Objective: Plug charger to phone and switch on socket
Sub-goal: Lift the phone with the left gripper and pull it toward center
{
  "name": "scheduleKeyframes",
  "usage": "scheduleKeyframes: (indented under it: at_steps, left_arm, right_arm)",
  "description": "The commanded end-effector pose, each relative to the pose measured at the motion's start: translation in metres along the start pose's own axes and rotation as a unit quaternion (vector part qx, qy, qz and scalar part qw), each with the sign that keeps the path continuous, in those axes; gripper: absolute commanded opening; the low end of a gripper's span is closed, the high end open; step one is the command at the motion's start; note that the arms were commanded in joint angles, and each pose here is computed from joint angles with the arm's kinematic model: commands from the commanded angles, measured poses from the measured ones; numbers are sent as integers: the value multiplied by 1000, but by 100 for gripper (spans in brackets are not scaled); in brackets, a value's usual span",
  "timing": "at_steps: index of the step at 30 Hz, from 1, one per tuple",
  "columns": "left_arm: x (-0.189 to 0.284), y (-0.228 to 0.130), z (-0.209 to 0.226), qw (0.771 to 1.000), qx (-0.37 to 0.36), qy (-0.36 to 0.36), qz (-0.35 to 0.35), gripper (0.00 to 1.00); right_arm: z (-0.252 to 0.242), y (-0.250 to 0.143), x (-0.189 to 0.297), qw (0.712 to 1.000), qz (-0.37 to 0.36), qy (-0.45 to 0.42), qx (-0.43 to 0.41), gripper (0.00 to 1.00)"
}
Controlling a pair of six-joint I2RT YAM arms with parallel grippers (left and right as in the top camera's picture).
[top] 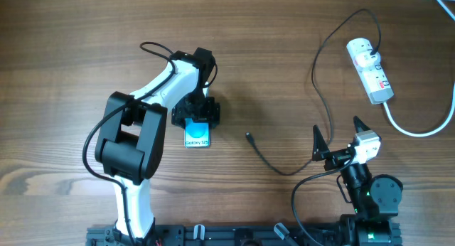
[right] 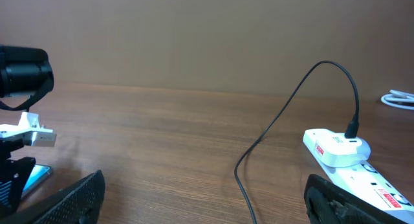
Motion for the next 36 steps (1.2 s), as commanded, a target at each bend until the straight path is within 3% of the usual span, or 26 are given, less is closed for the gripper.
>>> scheduleKeyframes:
  at_steps: [1,17,25,31,36]
  left_arm:
    - [-11,4,-4,1000,12,-8,0,85]
    - [-11,9,-6,1000,9,-10,-14,75]
    - [-11,20,-8,999,7,-15,-38,79]
    - [-11,20,-8,999,7,-15,-39,72]
    - [-11,22,-8,999,7,-15,-43,77]
  right_arm:
    - [1,1,0,1000,-2,3,-5,100]
    - [1,1,0,1000,-2,3,-5,100]
    - [1,1,0,1000,-2,3,-5,99]
    - [1,1,0,1000,-2,3,-5,100]
    - [1,1,0,1000,-2,3,-5,100]
Point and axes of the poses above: each gripper's point midway between its finger pads, its own x axis back along the fingers, its own z axis along the line the jaws close on, y = z × x, the point moved 3 cm from there along x, back along the fingers, and after that the axes turned 10 degrees about -x, right-handed, at the moved point
